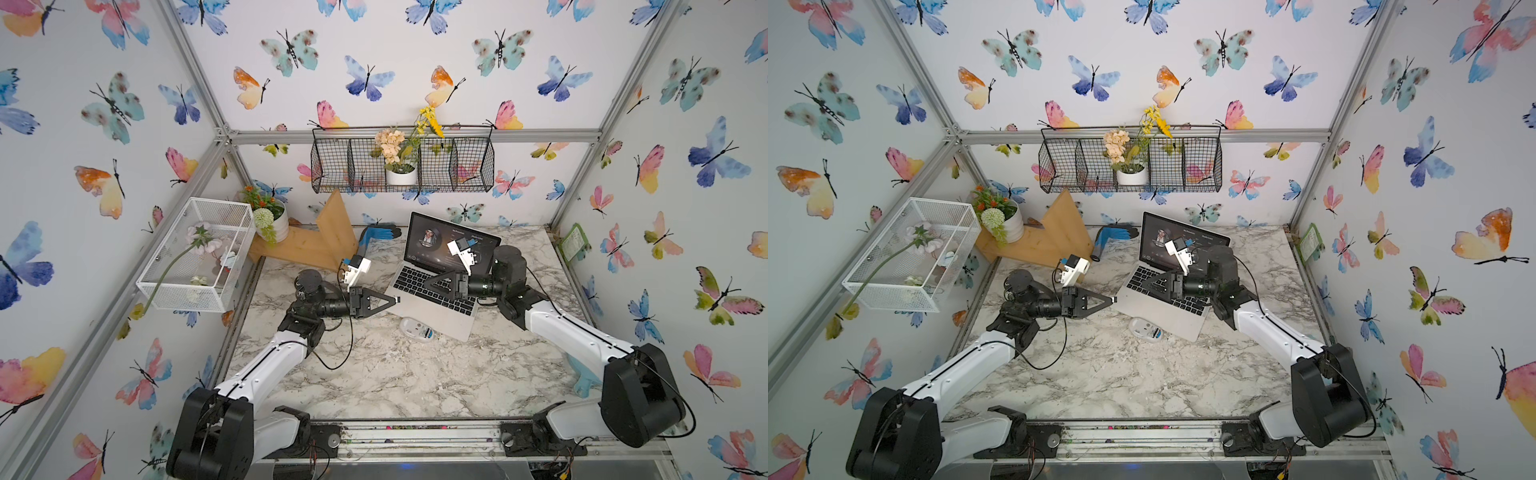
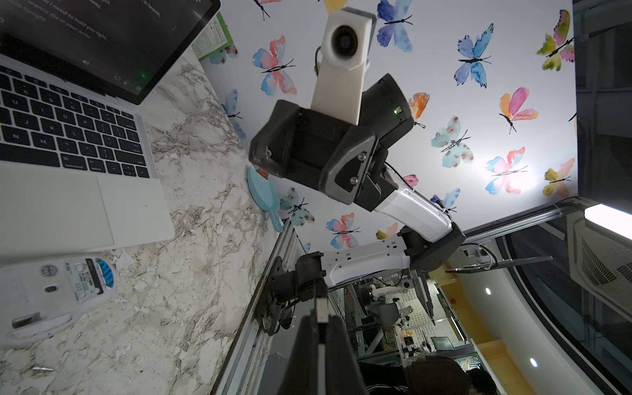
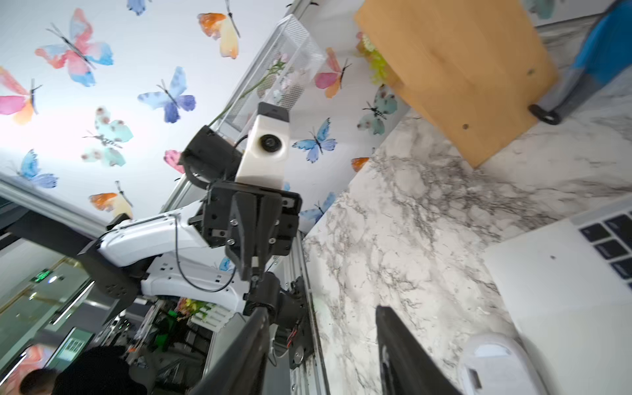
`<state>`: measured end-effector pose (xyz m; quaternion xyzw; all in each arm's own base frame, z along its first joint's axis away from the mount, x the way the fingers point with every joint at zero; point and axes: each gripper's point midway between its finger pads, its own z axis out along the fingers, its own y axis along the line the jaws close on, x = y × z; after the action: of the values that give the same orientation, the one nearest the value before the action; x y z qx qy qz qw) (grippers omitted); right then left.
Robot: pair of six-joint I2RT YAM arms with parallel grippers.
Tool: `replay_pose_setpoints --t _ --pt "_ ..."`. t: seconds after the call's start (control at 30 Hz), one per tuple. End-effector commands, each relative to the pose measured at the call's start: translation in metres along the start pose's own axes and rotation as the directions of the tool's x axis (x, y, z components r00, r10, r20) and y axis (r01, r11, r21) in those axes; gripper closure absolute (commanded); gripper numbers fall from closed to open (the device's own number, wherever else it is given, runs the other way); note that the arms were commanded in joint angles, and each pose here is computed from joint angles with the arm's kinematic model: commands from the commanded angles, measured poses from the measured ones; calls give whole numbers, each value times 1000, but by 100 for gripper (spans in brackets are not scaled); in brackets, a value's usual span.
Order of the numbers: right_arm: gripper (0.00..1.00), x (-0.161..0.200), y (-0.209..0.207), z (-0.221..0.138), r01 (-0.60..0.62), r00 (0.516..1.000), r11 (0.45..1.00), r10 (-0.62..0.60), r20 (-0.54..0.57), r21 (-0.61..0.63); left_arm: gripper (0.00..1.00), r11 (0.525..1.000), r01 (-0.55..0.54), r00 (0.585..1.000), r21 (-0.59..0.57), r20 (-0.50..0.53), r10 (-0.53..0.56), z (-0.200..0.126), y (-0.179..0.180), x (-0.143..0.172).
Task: Remove the wireless mouse receiver from the laptop
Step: Adjust the USB plug.
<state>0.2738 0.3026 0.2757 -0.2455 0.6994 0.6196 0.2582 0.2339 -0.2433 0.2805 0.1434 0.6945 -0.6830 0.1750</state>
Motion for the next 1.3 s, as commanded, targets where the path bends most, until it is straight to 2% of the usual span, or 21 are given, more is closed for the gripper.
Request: replay_pose_setpoints --t 0.0,0.07,0.33,0.63,0.9,1.07,1.27 --pt "47 8 26 10 22 998 991 -30 -55 -134 100 999 -50 999 17 16 50 0 -11 -10" --pt "48 13 31 22 22 995 988 -37 -98 -150 100 998 -54 998 18 19 54 0 -12 -11" --pt "55 22 29 52 -43 988 988 20 -155 -148 100 998 -56 998 18 22 56 0 -14 -12" --pt "64 11 33 57 -61 994 985 45 -101 -163 100 998 -54 998 19 12 54 -1 -15 -8" --pt "67 21 41 69 -86 989 977 61 -131 -195 100 999 -45 999 12 7 45 -1 -11 -7" --pt "74 21 43 68 -85 991 977 62 -119 -194 100 999 -45 999 10 8 45 -1 -10 -6" --pt "75 21 44 67 -88 991 978 66 -120 -190 100 999 -50 999 -3 6 50 -1 -10 -6"
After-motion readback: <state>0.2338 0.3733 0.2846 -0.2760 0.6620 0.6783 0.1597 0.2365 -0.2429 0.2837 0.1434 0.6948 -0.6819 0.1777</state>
